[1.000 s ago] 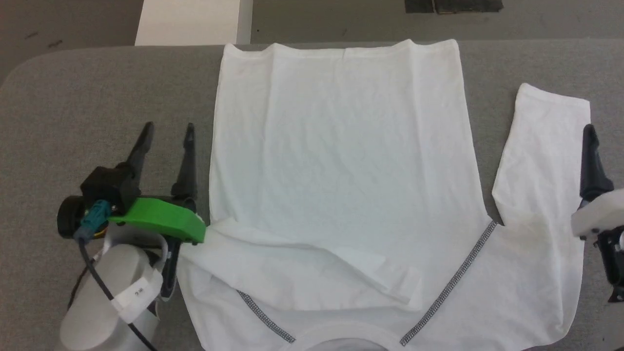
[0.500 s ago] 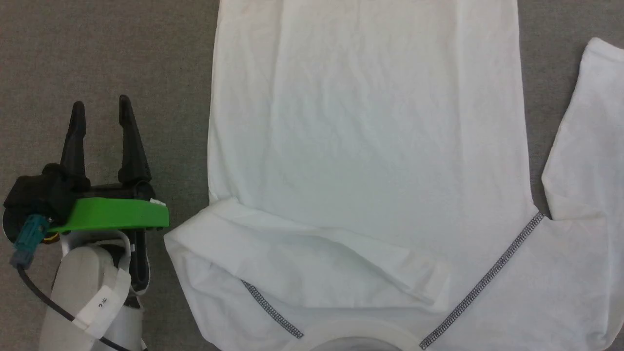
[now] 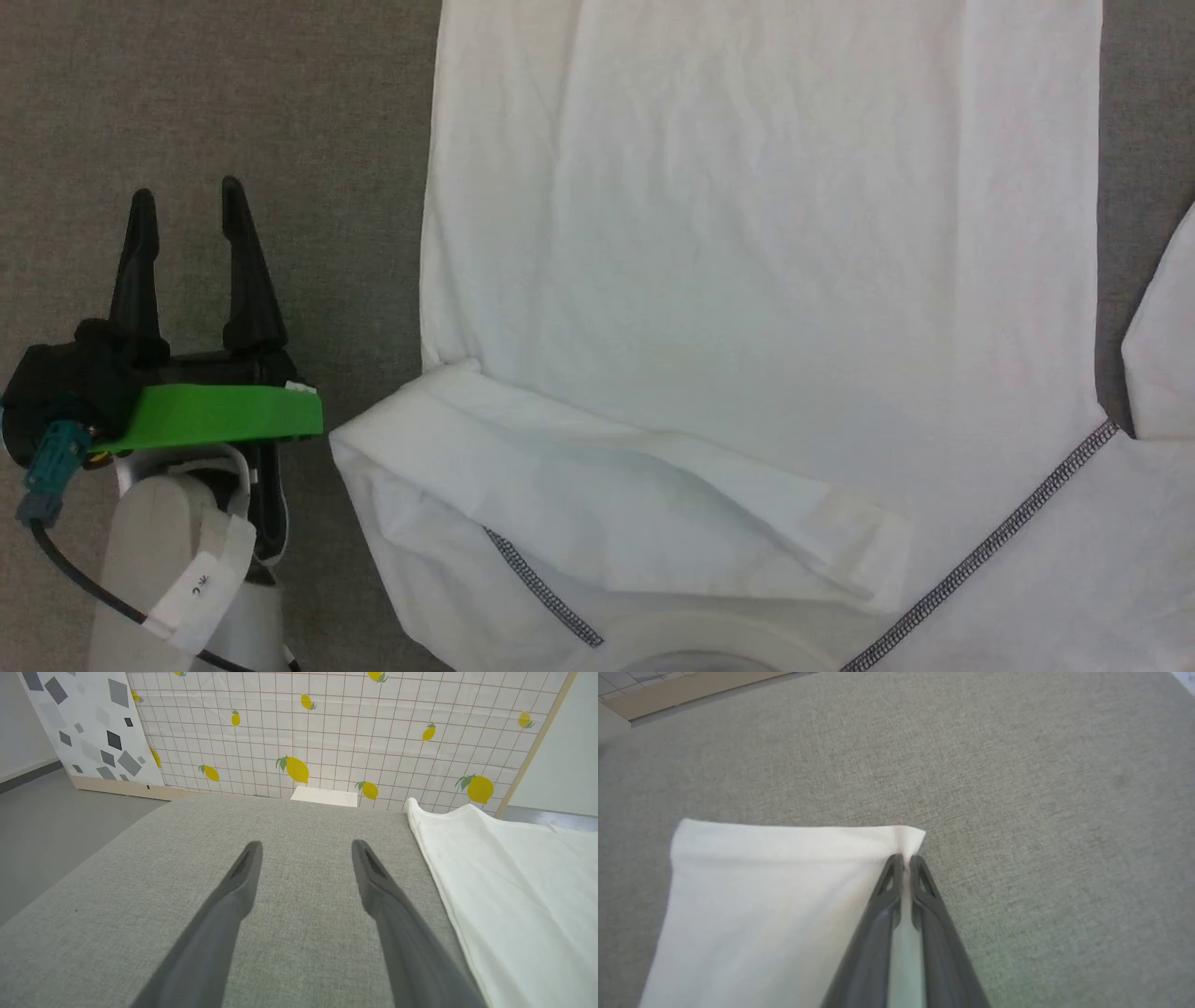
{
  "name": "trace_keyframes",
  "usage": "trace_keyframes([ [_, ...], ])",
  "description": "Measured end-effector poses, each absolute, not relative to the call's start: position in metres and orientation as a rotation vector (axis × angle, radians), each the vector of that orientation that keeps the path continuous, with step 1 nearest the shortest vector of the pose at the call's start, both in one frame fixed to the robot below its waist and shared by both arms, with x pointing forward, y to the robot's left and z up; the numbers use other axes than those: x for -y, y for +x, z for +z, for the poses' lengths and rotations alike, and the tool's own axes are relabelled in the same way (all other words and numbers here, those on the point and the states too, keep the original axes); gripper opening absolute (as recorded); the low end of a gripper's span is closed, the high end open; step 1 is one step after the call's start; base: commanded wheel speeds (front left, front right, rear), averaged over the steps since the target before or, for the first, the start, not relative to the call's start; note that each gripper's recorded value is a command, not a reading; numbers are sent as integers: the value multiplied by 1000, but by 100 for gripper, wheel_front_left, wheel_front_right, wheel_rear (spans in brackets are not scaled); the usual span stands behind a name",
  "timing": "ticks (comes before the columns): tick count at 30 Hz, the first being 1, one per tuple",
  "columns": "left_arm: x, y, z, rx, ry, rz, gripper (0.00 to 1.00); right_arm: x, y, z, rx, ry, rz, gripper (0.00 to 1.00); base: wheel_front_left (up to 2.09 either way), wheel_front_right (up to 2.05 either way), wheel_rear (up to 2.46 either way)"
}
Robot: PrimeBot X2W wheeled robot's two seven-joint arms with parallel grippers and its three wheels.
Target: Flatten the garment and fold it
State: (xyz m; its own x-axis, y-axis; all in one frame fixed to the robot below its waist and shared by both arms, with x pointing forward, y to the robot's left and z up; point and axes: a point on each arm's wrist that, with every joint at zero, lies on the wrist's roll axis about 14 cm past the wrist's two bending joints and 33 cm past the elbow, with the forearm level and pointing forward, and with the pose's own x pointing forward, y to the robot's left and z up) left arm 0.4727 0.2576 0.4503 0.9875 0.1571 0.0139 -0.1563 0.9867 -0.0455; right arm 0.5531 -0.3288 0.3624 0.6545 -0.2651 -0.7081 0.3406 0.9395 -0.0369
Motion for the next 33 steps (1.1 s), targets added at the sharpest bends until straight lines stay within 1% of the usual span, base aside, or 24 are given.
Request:
trace_keyframes([
  [4, -257, 471, 455, 28, -46, 158, 100, 334, 548, 374, -745, 93, -355, 0, 0, 0, 0],
  [11, -252, 459, 465, 40, -67, 152, 100, 371, 517, 420, -570, 18, -431, 0, 0, 0, 0],
  [15, -250, 447, 473, 47, -72, 150, 100, 403, 478, 450, -505, -49, -505, 0, 0, 0, 0],
  [21, -247, 430, 488, 68, -60, 140, 100, 425, 425, 499, -410, -118, -573, 0, 0, 0, 0],
  [28, -238, 419, 505, 111, -69, 109, 100, 415, 383, 557, -266, -149, -567, 0, 0, 0, 0],
  [31, -232, 419, 513, 130, -71, 93, 100, 398, 372, 577, -222, -161, -532, 0, 0, 0, 0],
  [33, -229, 418, 518, 145, -75, 82, 100, 375, 367, 590, -185, -155, -482, 0, 0, 0, 0],
])
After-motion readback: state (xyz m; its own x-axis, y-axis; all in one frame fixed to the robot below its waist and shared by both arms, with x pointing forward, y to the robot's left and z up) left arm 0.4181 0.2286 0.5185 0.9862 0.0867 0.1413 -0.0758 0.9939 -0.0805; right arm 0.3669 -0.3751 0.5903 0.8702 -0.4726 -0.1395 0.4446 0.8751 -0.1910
